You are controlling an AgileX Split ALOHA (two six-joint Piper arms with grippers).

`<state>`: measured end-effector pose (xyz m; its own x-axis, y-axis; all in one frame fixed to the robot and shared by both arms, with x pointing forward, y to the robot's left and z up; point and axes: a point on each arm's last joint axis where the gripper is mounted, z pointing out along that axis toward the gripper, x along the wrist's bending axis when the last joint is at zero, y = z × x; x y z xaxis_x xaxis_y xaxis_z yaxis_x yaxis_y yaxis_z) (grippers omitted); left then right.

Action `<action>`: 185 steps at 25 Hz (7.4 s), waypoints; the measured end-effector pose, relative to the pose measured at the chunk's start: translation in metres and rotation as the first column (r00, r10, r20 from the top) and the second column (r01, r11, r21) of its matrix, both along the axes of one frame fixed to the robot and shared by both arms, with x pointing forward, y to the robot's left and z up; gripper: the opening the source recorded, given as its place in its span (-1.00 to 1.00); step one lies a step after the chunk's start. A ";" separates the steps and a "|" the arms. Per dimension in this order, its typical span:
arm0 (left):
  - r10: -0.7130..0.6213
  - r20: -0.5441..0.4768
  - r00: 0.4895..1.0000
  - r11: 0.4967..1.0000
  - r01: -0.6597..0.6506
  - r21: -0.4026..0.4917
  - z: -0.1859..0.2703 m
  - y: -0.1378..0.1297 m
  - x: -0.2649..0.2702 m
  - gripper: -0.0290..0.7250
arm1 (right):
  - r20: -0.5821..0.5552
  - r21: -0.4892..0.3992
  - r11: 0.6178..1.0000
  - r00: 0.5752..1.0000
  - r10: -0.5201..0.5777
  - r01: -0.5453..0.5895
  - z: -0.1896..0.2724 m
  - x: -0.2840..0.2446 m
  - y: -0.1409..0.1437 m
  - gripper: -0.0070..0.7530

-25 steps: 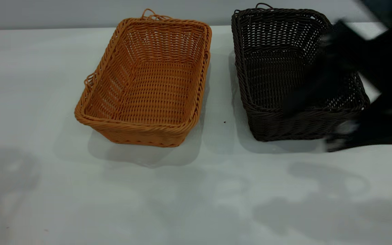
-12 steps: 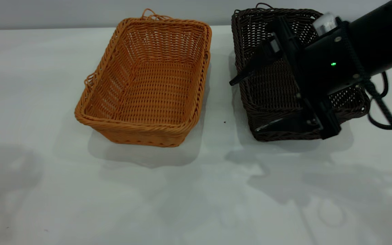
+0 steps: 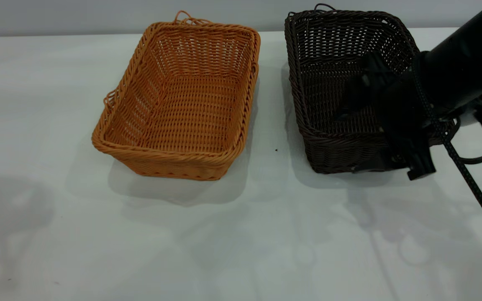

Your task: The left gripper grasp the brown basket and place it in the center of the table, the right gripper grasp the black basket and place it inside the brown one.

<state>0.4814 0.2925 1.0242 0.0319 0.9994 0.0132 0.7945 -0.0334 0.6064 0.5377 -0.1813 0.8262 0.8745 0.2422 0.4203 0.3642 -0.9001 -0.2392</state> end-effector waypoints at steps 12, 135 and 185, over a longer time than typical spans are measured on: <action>-0.003 -0.164 0.986 1.000 0.004 0.006 -0.038 -0.005 0.073 0.61 | -0.023 -0.088 0.983 0.986 -0.164 0.162 -0.009 0.008 -0.007 0.43; -0.955 -0.117 0.274 0.147 0.773 0.617 0.149 -0.160 0.035 0.09 | 0.342 -0.231 0.498 0.410 0.846 -0.836 0.109 0.070 -0.005 -0.77; -0.929 0.006 0.371 0.303 0.750 0.588 0.215 -0.102 -0.059 0.09 | 0.064 -0.412 0.075 0.053 0.997 -0.908 0.197 0.084 0.002 0.51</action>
<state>0.4221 0.1902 1.2395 0.7537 0.2708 0.5989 -0.0627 -0.8774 0.4756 0.6215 -0.1794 1.0235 -0.3481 0.8742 0.3387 0.9361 0.3043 0.1767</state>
